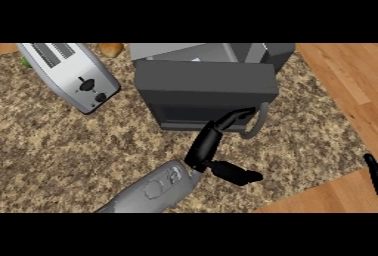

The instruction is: Pick up the milk, place it into the microwave and close the microwave

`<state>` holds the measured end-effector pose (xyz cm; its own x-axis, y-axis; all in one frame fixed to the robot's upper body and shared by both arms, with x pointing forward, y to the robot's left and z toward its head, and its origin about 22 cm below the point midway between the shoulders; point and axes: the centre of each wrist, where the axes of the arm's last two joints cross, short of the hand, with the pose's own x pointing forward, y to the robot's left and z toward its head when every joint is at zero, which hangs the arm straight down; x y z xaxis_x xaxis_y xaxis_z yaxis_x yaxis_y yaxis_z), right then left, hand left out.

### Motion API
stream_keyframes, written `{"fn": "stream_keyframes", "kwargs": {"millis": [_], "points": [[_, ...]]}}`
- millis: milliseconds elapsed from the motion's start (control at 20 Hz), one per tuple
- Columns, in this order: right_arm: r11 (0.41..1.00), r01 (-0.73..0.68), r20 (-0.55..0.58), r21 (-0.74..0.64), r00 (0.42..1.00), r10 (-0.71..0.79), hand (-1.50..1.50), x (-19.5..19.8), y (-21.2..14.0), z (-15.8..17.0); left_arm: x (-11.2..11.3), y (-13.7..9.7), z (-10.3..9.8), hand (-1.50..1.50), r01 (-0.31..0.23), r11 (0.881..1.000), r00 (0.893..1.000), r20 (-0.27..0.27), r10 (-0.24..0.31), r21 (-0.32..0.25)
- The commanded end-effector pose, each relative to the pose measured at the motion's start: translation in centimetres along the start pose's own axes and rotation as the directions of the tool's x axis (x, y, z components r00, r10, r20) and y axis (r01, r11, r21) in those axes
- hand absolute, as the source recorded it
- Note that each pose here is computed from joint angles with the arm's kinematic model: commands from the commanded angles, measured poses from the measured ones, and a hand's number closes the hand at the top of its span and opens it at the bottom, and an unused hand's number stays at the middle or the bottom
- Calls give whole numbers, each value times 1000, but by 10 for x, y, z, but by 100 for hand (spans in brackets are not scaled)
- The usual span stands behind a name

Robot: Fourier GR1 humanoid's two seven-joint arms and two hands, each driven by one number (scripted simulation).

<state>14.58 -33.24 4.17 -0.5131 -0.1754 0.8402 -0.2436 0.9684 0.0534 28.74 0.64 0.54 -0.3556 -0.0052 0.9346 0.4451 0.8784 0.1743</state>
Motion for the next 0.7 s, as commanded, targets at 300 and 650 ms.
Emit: {"fn": "stream_keyframes", "kwargs": {"millis": [300, 650], "points": [[995, 64, 31, 82, 997, -67, -150, 8, -1, -20, 14, 8, -34, -150, 12, 998, 998, 56, -15, 63], [989, 78, 41, 128, 996, -84, -150, 14, -8, -32, 17, 15, -48, -150, 19, 994, 998, 58, -25, 104]]}}
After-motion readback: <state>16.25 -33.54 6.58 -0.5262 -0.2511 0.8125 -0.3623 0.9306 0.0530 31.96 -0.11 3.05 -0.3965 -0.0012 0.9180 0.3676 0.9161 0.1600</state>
